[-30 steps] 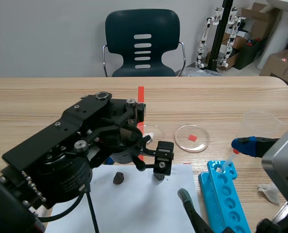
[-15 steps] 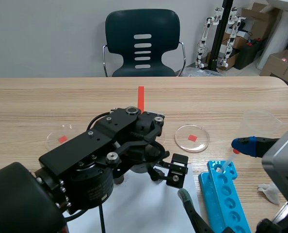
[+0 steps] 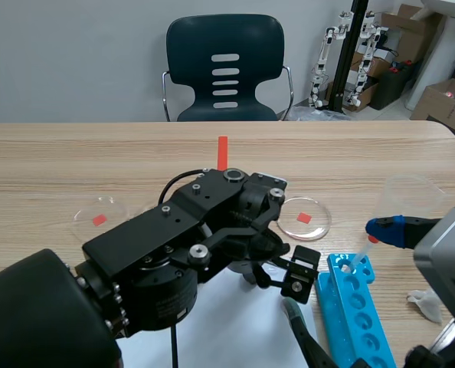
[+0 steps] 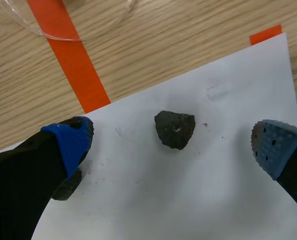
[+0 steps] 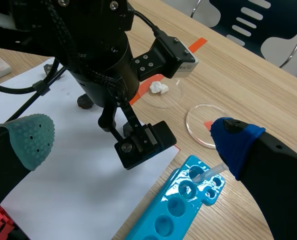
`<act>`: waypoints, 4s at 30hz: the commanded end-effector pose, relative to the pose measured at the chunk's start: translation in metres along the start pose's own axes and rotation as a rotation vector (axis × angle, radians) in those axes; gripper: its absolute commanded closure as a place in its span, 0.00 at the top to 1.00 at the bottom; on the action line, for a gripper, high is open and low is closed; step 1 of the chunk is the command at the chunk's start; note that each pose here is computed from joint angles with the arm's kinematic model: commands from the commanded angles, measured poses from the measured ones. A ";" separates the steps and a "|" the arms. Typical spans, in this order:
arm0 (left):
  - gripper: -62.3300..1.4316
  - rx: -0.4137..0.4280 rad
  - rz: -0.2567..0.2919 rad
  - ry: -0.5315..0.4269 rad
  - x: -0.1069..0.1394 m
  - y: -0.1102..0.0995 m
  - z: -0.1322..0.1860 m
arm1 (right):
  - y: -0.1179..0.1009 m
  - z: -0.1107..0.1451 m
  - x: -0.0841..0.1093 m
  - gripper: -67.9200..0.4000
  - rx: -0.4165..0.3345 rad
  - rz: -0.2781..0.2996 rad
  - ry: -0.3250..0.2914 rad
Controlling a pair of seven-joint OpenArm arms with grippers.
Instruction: Pick up the right mineral with the left hand
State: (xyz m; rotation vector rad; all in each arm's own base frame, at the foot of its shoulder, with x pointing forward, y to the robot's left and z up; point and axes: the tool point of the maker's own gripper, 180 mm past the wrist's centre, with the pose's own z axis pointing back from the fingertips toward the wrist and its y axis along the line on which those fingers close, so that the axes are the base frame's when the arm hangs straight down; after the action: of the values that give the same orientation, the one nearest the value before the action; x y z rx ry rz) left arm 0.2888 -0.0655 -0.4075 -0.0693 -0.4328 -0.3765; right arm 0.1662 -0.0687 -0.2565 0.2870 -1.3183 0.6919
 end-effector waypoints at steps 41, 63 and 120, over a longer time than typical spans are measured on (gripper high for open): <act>0.20 -0.015 0.002 0.007 0.007 -0.006 -0.005 | -0.005 0.000 0.007 1.00 -0.005 0.013 -0.026; 0.20 -0.043 0.012 -0.273 0.038 0.007 0.032 | -0.005 0.000 0.007 1.00 -0.005 0.013 -0.026; 0.20 -0.290 -0.255 -1.054 -0.066 0.106 0.220 | -0.005 0.000 0.007 1.00 -0.005 0.013 -0.026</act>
State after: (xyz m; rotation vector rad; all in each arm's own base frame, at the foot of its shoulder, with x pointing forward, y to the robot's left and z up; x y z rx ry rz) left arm 0.1841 0.0909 -0.2452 -0.4921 -1.3937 -0.6484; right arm 0.1662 -0.0687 -0.2565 0.2870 -1.3183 0.6919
